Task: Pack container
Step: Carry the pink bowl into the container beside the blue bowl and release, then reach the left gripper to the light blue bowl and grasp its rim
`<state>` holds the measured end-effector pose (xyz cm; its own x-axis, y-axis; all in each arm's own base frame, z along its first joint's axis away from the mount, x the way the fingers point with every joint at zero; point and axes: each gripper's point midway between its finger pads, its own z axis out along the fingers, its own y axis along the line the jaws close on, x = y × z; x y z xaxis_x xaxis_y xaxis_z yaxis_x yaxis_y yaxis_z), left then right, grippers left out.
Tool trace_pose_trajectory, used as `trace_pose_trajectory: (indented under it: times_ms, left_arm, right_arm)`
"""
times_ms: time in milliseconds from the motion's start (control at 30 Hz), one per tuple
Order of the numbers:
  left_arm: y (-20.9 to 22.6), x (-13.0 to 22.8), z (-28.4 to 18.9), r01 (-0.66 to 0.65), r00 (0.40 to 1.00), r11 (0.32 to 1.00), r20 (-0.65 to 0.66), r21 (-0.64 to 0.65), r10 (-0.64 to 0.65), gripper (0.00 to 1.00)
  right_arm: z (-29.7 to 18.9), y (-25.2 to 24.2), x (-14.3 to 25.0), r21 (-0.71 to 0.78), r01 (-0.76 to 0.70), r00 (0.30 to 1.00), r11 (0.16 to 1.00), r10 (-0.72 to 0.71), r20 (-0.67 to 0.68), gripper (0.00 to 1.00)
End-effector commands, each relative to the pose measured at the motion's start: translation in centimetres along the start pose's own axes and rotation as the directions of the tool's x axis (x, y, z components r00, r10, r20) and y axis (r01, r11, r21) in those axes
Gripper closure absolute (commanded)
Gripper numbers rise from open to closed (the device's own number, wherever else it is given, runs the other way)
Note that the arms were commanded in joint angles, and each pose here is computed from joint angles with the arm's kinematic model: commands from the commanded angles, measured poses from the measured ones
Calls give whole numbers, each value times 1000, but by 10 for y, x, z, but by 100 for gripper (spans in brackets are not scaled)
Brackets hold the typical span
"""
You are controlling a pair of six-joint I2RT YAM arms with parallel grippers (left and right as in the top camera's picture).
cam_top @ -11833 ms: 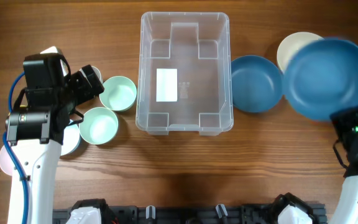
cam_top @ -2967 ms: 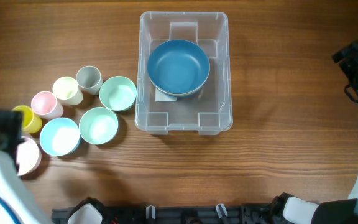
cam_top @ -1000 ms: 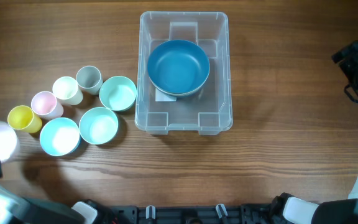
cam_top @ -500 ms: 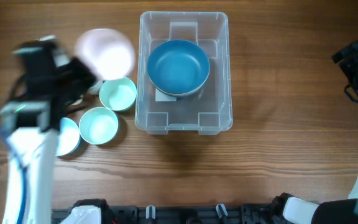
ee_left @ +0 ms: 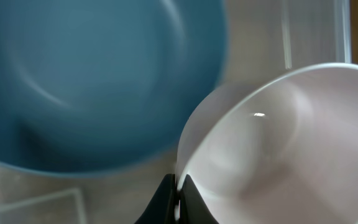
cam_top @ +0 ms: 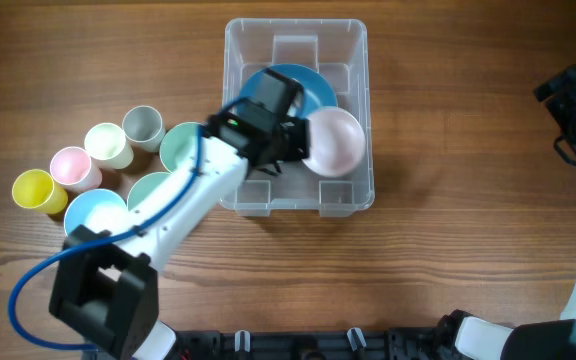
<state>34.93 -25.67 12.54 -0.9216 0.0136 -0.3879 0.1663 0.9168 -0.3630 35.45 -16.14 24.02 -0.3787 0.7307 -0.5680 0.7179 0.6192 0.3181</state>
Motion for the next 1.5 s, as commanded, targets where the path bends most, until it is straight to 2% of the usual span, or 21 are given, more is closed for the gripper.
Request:
trace_pose_trajectory:
  times_ms: [0, 167, 267, 333, 400, 433, 500, 533, 700, 800, 867, 900, 967, 1033, 1167, 1233, 1333, 1467]
  left_arm:
    - [-16, 13, -1, -62, 998, 998, -19, 0, 62, 96]
    - [0, 35, 6, -95, 993, 988, -82, -123, 85, 96]
    - [3, 37, 14, -97, 992, 986, -93, -139, 85, 96]
    - [3, 37, 16, -97, 992, 985, -95, -140, 84, 92]
    - [3, 36, 16, -97, 992, 986, -92, -139, 85, 80]
    - [2, 35, 15, -97, 992, 986, -89, -137, 85, 69]
    - [0, 27, 8, -90, 994, 987, -69, -131, 82, 56]
    - [-2, 21, 1, -85, 995, 988, -55, -126, 78, 51]
    - [1, -21, -68, 2, 999, 991, 38, -133, 3, 50]
    - [33, -35, -115, 154, 985, 965, 109, -211, -133, 51]
    - [71, -33, -147, 287, 954, 910, 173, -300, -244, 49]
    - [94, -28, -163, 364, 929, 862, 209, -352, -307, 43]
    - [144, -11, -195, 523, 852, 723, 282, -451, -441, 31]
    - [181, 7, -215, 625, 776, 597, 316, -503, -546, 27]
    - [245, 43, -238, 744, 617, 367, 365, -558, -697, 20]
    - [276, 64, -239, 795, 512, 253, 387, -551, -767, 13]
    - [305, 91, -230, 845, 376, 138, 388, -517, -842, 12]
    - [329, 123, -214, 862, 270, 41, 389, -504, -881, 12]
  right_arm:
    - [2, 0, 0, 3, -11, 1000, 1000, 11, -1, 0]
    - [2, 0, 0, 3, -11, 1000, 1000, 11, -1, 0]
    - [2, 0, 0, 3, -11, 1000, 1000, 11, -1, 0]
    - [2, 0, 0, 3, -11, 1000, 1000, 11, -1, 0]
    - [2, 0, 0, 3, -11, 1000, 1000, 11, -1, 0]
    - [2, 0, 0, 3, -11, 1000, 1000, 11, -1, 0]
    - [2, 0, 0, 3, -11, 1000, 1000, 11, -1, 0]
    - [2, 0, 0, 3, -11, 1000, 1000, 11, -1, 0]
    - [2, 0, 0, 3, -11, 1000, 1000, 11, -1, 0]
    - [2, 0, 0, 3, -11, 1000, 1000, 11, -1, 1]
    - [2, 0, 0, 3, -11, 1000, 1000, 11, -1, 1]
    - [2, 0, 0, 3, -11, 1000, 1000, 11, -1, 0]
    - [2, 0, 0, 3, -11, 1000, 1000, 11, -1, 1]
    - [2, 0, 0, 3, -11, 1000, 1000, 11, -1, 0]
    - [2, 0, 0, 3, -11, 1000, 1000, 11, -1, 0]
    - [2, 0, 0, 3, -11, 1000, 1000, 11, -1, 0]
    - [2, 0, 0, 3, -11, 1000, 1000, 11, -1, 0]
    - [2, 0, 0, 3, -11, 1000, 1000, 11, -1, 0]
